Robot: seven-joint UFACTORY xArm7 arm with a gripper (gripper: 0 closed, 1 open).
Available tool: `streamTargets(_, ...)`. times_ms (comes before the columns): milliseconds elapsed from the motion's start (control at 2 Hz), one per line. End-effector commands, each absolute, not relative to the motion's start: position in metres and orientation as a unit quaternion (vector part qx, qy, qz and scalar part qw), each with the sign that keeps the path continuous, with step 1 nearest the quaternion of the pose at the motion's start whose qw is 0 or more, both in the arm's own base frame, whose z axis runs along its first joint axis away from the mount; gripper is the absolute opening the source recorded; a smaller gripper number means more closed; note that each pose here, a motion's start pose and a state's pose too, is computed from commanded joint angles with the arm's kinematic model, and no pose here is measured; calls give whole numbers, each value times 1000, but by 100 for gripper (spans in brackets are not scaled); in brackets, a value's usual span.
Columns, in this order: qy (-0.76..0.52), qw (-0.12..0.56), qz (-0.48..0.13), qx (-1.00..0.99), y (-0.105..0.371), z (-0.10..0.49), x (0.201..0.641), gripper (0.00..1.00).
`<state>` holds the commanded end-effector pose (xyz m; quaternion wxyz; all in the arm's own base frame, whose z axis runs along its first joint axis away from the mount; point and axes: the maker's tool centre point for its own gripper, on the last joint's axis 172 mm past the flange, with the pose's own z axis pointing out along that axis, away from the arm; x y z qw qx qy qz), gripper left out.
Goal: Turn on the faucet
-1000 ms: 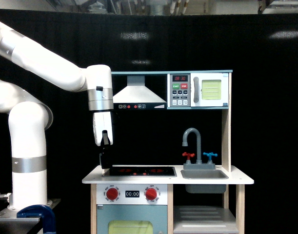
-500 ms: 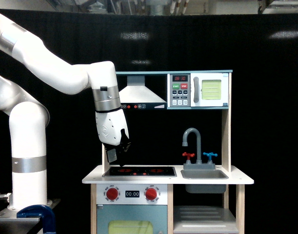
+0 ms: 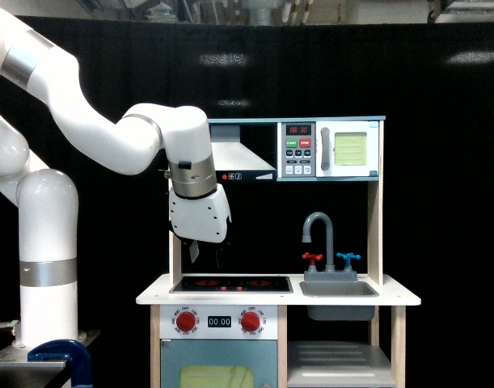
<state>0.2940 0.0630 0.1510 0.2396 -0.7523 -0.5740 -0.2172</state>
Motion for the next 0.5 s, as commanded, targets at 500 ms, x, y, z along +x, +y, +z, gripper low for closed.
streamTargets(500, -577, 367, -325, -653, 93, 160, 312, 100)
